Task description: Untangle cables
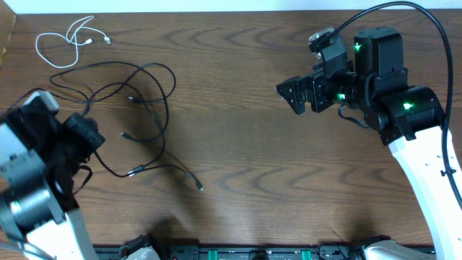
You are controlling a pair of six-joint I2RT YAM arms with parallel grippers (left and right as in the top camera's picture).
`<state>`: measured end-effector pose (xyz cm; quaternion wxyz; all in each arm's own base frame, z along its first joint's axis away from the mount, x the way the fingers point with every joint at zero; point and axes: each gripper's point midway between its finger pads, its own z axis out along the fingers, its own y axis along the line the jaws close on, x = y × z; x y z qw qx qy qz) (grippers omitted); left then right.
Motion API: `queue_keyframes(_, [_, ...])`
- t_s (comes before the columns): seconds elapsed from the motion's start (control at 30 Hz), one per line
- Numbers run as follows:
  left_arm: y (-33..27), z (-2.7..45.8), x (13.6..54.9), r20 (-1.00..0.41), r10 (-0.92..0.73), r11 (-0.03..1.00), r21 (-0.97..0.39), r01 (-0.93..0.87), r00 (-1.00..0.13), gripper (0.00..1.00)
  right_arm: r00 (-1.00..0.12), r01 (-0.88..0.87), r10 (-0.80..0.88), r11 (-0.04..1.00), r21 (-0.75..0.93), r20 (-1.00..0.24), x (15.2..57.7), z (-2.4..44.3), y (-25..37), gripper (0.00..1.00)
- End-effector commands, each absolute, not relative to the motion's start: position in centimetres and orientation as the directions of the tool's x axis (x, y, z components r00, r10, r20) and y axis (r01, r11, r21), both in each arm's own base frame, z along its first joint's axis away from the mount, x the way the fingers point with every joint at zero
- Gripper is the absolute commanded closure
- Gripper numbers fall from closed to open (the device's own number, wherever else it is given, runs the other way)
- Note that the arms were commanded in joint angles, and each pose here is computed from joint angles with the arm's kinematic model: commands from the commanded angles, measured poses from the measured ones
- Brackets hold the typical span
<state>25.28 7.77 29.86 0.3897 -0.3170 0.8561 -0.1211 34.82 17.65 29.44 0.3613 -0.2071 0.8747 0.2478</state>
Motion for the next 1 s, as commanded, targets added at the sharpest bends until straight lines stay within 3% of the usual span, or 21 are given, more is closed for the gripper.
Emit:
queue_keyframes(0.0, [10.2,30.6,23.5,-0.61,-0.71,0.67,-0.429,-0.606,-0.352,0.93,-0.641,-0.54,-0.177,0.795,0.276,-0.747,35.1,30.1,17.5,0.01])
queue_keyframes(0.2, [14.7,30.0,21.3,-0.654,-0.728,0.511,-0.316,-0.8,-0.207,0.93,-0.642,-0.541,-0.177,0.795,0.276,-0.746,35.1,30.1,17.5,0.01])
queue_keyframes(0.4, [20.6,28.4,17.1,-0.673,-0.739,0.136,-0.214,-0.967,0.045,0.93,-0.644,-0.54,-0.178,0.795,0.277,-0.744,35.0,30.0,17.5,0.01])
queue_keyframes(0.67, [26.1,25.3,15.5,-0.643,-0.754,-0.062,-0.133,-0.989,0.134,0.93,-0.64,-0.542,-0.177,0.794,0.275,-0.747,35.1,30.1,17.5,0.01])
queue_keyframes(0.77, [28.4,24.0,15.9,-0.64,-0.755,-0.09,-0.113,-0.989,0.142,0.92,-0.64,-0.541,-0.177,0.795,0.275,-0.747,35.1,30.1,17.5,0.01])
queue_keyframes(0.97, [32.5,21.0,19.7,-0.643,-0.766,0.086,-0.051,-0.995,-0.033,0.92,-0.641,-0.541,-0.177,0.795,0.276,-0.747,35.1,30.1,17.5,0.01])
